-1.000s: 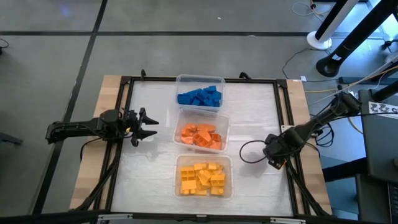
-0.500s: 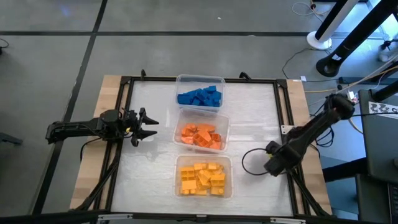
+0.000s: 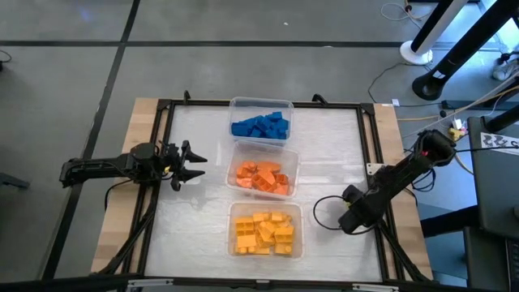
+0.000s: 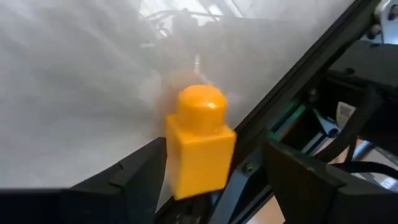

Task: Sort blocks
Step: Put the yellow game piece into the bottom transparent bin

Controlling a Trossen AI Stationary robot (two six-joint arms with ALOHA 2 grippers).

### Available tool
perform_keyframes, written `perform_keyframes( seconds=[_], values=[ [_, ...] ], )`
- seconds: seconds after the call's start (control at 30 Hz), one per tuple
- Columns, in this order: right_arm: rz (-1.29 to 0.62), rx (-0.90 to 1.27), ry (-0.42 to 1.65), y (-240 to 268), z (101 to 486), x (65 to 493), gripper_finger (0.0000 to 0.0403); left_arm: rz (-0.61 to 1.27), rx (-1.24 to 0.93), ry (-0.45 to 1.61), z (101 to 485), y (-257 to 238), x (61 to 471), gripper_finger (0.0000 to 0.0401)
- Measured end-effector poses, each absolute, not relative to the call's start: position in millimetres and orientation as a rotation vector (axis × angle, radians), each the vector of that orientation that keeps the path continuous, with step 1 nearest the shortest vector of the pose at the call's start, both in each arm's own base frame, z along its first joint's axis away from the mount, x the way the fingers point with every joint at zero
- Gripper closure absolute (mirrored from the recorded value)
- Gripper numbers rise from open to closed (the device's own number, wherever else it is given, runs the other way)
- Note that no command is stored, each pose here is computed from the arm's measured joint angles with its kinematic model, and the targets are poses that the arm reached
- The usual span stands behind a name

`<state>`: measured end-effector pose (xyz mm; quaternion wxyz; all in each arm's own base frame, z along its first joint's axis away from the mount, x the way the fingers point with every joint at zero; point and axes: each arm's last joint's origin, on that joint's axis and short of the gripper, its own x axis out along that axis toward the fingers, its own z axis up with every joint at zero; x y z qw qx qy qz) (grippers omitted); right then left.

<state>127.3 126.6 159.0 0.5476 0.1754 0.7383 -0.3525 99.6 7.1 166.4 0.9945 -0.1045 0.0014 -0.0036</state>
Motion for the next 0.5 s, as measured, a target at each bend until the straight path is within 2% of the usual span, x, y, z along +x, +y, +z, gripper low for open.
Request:
perform_keyframes(
  seconds=[0.27, 0.5],
  values=[
    [-0.801, 0.458, 1.767, 121, 137, 120, 0.0139, -0.007, -0.210, 0.003, 166, 7, 100, 0.0180],
    [-0.783, 0.482, 1.779, 121, 134, 120, 0.0145, -0.008, -0.209, 0.003, 166, 7, 100, 0.0180]
  ],
)
